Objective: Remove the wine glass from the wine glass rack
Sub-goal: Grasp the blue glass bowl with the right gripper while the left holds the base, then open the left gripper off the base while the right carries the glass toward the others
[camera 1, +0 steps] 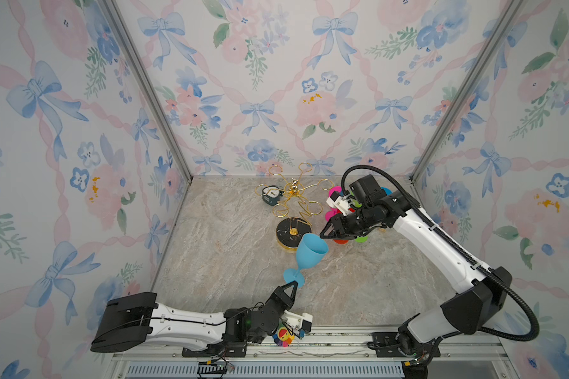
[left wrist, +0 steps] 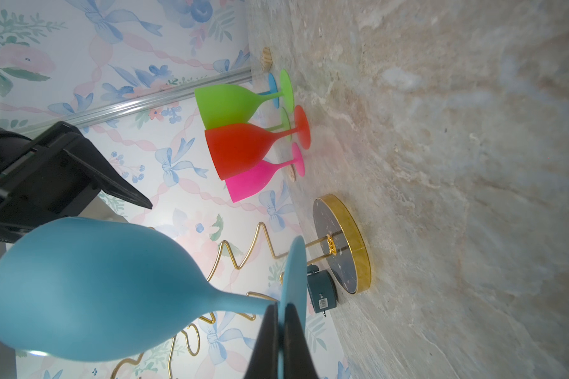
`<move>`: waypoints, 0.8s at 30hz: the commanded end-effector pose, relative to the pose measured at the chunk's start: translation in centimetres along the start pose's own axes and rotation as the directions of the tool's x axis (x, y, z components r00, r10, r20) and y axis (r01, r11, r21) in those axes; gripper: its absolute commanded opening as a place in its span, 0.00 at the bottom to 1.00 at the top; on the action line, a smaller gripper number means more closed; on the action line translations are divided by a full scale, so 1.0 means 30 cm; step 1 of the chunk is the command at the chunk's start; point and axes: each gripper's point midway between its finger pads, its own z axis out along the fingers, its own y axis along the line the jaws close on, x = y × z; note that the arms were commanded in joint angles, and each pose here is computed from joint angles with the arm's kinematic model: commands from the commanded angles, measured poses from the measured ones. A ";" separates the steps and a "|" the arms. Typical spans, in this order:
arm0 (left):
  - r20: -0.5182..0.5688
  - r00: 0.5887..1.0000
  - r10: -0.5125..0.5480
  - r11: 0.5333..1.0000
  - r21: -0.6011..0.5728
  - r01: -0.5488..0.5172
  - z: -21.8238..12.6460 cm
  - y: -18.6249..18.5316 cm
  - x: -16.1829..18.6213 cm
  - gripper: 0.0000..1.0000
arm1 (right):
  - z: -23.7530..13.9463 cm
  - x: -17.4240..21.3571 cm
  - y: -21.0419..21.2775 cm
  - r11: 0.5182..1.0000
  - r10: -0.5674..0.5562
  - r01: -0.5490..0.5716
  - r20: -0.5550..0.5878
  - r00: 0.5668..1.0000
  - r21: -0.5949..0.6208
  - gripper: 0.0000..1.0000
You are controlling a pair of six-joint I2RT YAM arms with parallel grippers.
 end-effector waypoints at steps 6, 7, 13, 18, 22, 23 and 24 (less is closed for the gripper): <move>-0.010 1.000 0.007 1.000 -0.007 -0.007 -0.002 -0.003 0.003 0.00 | 0.034 0.016 0.037 0.999 -0.008 0.008 -0.016 1.000 -0.036 0.39; -0.009 1.000 0.009 1.000 -0.007 -0.009 -0.001 -0.003 0.002 0.00 | 0.036 0.020 0.036 0.999 -0.008 0.008 -0.019 1.000 -0.035 0.38; -0.009 1.000 0.012 1.000 -0.005 -0.012 -0.001 -0.004 0.002 0.00 | 0.039 0.034 0.032 0.999 -0.006 0.006 -0.019 1.000 -0.031 0.32; -0.009 1.000 0.017 1.000 -0.005 -0.017 0.001 -0.003 0.000 0.00 | 0.045 0.045 0.025 1.000 -0.002 0.001 -0.024 1.000 -0.030 0.25; -0.009 1.000 0.024 1.000 -0.001 -0.024 0.003 -0.004 -0.002 0.00 | 0.047 0.048 0.025 1.000 -0.004 0.003 -0.024 1.000 -0.031 0.19; -0.010 1.000 0.026 1.000 -0.001 -0.026 0.004 -0.004 -0.003 0.00 | 0.047 0.048 0.027 0.999 -0.008 0.007 -0.023 1.000 -0.032 0.18; -0.010 1.000 0.026 1.000 0.000 -0.026 0.004 -0.005 -0.003 0.00 | 0.047 0.049 0.026 1.000 -0.008 0.008 -0.025 1.000 -0.030 0.17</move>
